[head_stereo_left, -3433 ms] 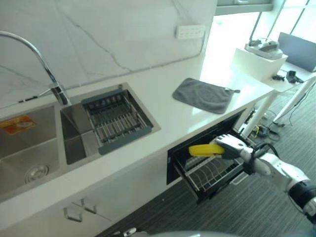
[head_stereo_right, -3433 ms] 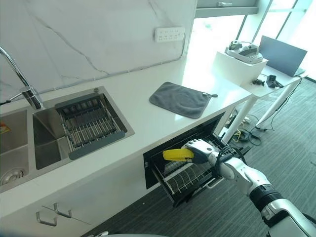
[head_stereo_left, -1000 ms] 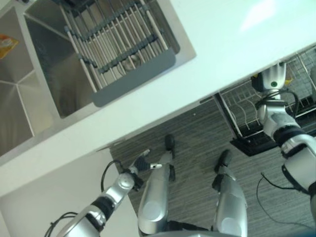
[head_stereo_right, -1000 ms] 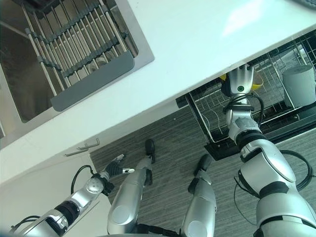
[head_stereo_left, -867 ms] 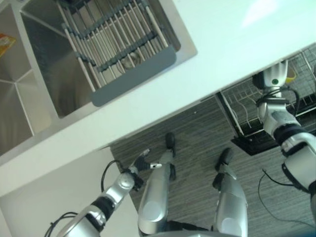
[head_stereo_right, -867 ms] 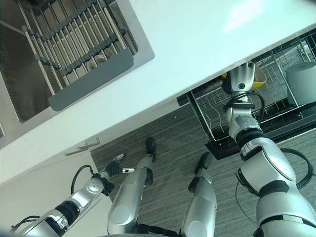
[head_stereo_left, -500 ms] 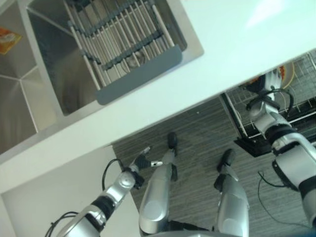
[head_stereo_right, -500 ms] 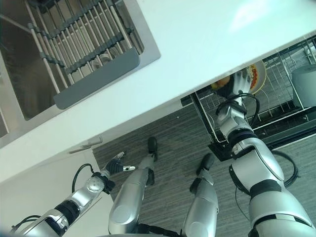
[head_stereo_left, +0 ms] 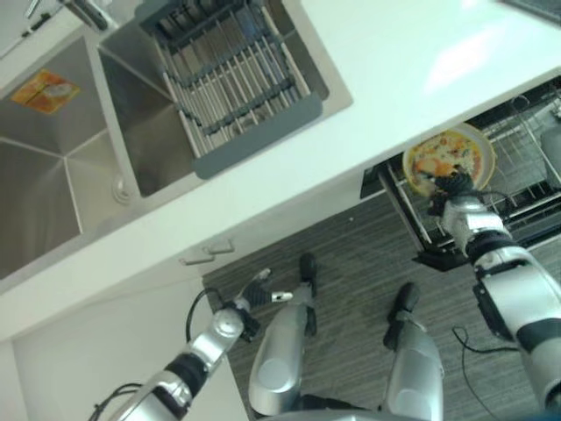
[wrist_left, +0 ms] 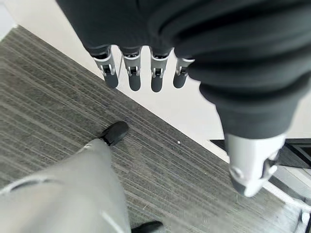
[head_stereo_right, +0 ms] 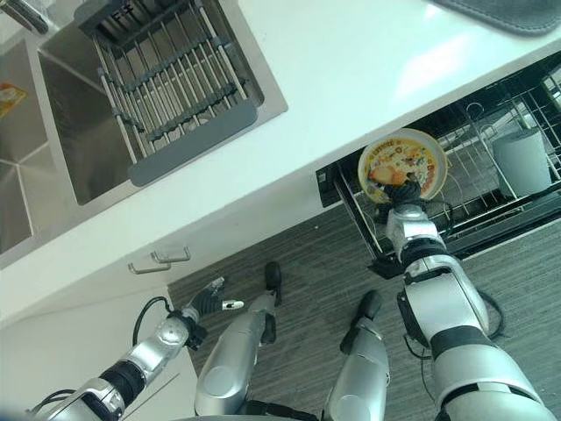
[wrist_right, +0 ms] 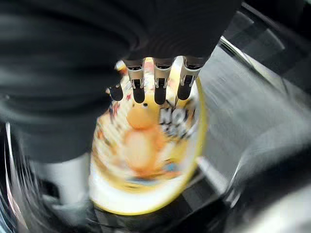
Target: Place the dishes in the dishwasher.
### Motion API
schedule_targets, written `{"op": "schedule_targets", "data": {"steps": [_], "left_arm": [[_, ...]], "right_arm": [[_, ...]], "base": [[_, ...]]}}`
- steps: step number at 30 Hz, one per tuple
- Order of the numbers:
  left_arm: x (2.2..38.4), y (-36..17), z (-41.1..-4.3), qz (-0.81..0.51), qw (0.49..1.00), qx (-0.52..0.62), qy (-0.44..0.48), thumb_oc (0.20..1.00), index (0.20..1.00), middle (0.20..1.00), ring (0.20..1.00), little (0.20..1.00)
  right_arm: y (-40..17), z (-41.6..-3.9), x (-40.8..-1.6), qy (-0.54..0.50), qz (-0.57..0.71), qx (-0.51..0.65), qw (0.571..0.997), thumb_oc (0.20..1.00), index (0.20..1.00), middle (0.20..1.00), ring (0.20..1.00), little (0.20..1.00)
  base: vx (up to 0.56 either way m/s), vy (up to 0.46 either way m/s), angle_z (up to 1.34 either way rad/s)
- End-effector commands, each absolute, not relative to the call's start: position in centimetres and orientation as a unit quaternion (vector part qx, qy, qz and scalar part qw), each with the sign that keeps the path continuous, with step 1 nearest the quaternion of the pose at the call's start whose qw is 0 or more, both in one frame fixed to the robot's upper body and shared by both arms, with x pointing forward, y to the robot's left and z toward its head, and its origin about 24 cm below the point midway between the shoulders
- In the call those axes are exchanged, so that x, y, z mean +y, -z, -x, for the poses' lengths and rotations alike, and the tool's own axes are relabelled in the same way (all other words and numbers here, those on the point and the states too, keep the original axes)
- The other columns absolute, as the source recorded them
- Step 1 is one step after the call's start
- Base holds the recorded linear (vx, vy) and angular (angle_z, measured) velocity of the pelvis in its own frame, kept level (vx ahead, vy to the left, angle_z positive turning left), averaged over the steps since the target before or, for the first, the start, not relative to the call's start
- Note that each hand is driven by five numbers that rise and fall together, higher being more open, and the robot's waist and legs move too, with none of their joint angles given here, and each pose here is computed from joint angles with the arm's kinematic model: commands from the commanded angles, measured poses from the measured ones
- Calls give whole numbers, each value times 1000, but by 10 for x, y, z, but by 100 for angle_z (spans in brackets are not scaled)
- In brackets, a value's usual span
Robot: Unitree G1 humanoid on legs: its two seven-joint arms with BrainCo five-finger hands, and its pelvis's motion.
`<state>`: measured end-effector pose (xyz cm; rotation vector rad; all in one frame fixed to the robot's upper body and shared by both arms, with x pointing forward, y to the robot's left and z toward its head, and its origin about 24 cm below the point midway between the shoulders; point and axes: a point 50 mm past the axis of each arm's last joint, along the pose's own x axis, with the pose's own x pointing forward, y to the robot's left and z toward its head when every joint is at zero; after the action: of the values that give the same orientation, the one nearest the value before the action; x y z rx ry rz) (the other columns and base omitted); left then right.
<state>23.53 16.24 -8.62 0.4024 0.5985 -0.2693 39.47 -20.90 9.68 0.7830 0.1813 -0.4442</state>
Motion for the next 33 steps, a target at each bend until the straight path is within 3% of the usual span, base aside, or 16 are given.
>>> {"op": "schedule_targets", "data": {"steps": [1,4,8,14,23,28,33], "left_arm": [[165,85,-240,-178,933,293,104,1000,1000,1000,1000,1000],[172,96,-229,-157,932,315,83,1000,1000,1000,1000,1000],[181,114,-203,-140,919,362,66,1000,1000,1000,1000,1000],[192,136,-165,-106,893,436,32,1000,1000,1000,1000,1000],[209,159,-104,-61,847,527,-42,1000,1000,1000,1000,1000],[206,164,-91,-38,829,557,-30,1000,1000,1000,1000,1000],[197,167,-86,-108,812,569,68,1000,1000,1000,1000,1000]], "right_arm": [[-115,-396,-188,149,-400,-7,904,1000,1000,1000,1000,1000],[-116,-388,-169,95,-348,-35,932,1000,1000,1000,1000,1000],[-106,-371,-171,107,-237,-57,964,1000,1000,1000,1000,1000],[-97,-354,-176,141,-174,-65,972,1000,1000,1000,1000,1000],[-88,-310,-224,199,-128,-102,966,1000,1000,1000,1000,1000],[-75,-274,-273,320,-76,-109,938,1000,1000,1000,1000,1000],[-45,-234,-325,478,-160,-108,857,1000,1000,1000,1000,1000]], "base": [[43,35,-10],[43,42,-4],[106,-7,-6],[113,-2,-13],[75,-25,-17],[19,-51,-18],[12,-57,-18]]}}
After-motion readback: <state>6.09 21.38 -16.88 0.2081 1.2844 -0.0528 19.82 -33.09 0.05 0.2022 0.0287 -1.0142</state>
